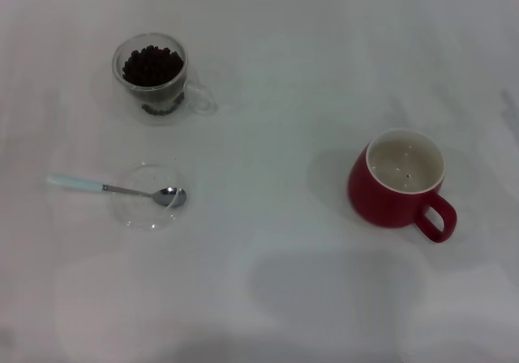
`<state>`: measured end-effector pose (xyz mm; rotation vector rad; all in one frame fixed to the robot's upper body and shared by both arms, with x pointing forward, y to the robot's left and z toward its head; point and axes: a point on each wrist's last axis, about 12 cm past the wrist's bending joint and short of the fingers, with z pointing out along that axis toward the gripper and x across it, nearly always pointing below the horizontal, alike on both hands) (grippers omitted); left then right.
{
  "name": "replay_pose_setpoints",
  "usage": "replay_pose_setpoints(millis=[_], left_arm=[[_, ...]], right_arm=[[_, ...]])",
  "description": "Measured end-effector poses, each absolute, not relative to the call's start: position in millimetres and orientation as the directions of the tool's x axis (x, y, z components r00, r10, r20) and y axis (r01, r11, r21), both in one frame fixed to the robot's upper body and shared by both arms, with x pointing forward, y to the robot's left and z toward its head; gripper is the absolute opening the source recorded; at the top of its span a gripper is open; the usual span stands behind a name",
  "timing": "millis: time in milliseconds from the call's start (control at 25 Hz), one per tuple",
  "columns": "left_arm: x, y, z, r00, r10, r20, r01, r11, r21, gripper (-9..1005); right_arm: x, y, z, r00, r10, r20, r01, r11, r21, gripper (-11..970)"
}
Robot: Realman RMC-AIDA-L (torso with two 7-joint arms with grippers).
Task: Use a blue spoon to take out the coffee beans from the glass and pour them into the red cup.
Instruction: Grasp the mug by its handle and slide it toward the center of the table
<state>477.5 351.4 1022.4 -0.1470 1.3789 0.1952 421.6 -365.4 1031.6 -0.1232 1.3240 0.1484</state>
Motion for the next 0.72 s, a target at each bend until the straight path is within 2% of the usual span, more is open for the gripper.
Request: replay_pose_setpoints(millis=[440,720], left_arm=[[472.7,353.0,1019.9,0.169,0.051,-0.984,-0.231,0.973,0.011,872],[461.5,357.6,1014.9,0.151,0.035,-0.988,-0.236,0.972,-0.002,872]], right_arm=[[410.3,-369.6,1029.4,0.219,0.045,-0.975,-0.189,0.982,0.003,723],[377.5,-375.6,1027.9,0.122,0.109,-0.987,-0.377,0.924,0.056,723]])
